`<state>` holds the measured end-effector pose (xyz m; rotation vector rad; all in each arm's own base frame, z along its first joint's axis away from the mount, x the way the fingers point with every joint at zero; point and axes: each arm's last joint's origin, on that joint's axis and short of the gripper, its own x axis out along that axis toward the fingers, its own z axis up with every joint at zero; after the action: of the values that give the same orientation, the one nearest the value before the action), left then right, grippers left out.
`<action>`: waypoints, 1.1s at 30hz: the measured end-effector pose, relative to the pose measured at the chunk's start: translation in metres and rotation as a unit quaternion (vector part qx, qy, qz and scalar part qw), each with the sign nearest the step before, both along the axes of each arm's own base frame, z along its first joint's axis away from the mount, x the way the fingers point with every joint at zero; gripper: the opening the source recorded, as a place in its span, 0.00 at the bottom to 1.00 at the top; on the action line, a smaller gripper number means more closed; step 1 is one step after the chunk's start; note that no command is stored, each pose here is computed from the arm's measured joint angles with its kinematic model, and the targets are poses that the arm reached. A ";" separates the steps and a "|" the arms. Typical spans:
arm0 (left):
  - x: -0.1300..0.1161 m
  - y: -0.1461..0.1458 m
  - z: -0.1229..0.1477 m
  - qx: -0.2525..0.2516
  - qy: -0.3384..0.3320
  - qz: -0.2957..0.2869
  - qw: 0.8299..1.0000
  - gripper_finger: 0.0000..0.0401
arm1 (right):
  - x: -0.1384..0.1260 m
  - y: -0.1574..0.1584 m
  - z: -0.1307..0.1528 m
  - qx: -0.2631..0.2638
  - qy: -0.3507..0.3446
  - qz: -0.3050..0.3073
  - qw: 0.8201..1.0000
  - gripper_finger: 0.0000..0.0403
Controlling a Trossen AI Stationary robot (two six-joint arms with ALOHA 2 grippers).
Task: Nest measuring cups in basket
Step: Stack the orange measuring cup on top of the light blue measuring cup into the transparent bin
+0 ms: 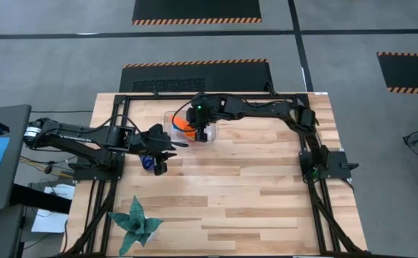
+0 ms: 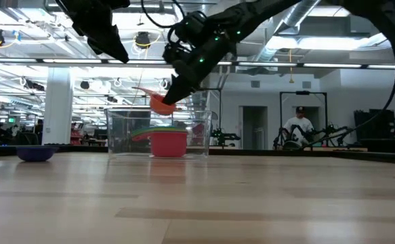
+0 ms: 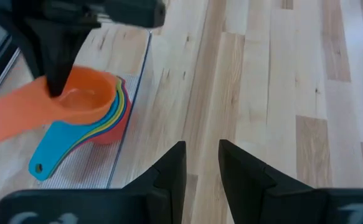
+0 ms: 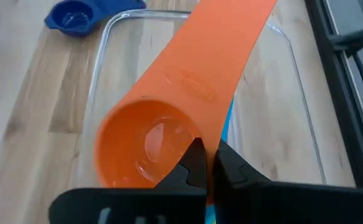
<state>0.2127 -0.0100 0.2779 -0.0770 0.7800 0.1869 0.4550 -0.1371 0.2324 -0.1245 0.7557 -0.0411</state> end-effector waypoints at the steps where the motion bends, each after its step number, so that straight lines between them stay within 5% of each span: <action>1: 0.000 0.000 0.000 0.000 0.000 0.000 1.000 0.21 | 0.003 -0.002 -0.001 -0.002 -0.001 0.006 1.000 0.02; 10: 0.000 0.000 0.000 0.000 0.000 0.000 1.000 0.21 | 0.009 -0.011 -0.009 -0.001 0.068 0.034 0.997 0.02; 33: 0.000 0.000 0.000 0.002 0.001 0.000 1.000 0.21 | 0.004 -0.018 -0.010 -0.009 0.082 0.035 0.996 0.12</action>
<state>0.2128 -0.0099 0.2777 -0.0726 0.7814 0.1883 0.4595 -0.1555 0.2229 -0.1738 0.9139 0.0296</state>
